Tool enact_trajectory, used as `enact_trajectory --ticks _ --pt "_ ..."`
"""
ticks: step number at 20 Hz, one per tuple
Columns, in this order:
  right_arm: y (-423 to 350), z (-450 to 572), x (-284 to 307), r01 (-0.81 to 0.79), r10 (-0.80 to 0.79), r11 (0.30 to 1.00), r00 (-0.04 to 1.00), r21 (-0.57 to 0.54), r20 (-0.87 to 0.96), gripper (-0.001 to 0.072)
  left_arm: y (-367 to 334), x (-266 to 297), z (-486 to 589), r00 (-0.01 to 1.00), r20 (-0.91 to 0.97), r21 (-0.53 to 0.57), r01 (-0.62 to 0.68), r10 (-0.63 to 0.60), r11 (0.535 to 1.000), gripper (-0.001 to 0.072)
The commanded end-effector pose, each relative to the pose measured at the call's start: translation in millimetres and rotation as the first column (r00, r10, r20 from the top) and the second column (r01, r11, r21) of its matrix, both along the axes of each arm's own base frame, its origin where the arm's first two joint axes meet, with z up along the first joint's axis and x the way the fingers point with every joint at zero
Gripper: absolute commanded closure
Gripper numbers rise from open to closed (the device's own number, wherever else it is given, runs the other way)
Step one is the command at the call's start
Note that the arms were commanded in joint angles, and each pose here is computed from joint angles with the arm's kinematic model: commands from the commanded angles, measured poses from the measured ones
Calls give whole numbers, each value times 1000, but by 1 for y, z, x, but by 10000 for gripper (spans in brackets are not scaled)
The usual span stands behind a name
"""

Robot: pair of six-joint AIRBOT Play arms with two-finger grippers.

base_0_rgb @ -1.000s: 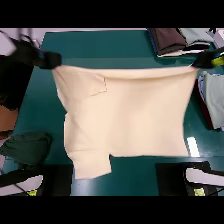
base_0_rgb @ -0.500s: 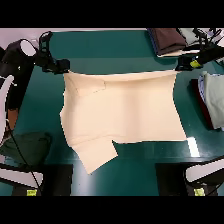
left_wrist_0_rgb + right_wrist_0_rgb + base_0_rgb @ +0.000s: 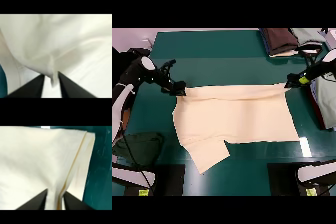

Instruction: Fold the shirts.

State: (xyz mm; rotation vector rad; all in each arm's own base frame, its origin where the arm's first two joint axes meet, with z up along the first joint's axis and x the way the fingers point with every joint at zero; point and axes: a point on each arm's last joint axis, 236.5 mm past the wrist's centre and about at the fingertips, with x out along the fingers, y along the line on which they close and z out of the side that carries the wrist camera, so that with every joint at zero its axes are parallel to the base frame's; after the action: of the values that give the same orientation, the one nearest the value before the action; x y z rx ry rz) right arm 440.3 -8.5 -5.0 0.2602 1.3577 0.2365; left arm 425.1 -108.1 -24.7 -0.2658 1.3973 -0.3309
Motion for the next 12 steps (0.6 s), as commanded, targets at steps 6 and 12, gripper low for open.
enact_trajectory --ticks 6,12 --pt "12 37 -23 -20 20 1000 999 -3 48 281 13 -54 38 1000 -3 91 1 -1 996 155" --pt "22 68 -73 -1 4 1000 990 -22 143 281 -21 -209 4 988 -151 75 42 -30 996 154"
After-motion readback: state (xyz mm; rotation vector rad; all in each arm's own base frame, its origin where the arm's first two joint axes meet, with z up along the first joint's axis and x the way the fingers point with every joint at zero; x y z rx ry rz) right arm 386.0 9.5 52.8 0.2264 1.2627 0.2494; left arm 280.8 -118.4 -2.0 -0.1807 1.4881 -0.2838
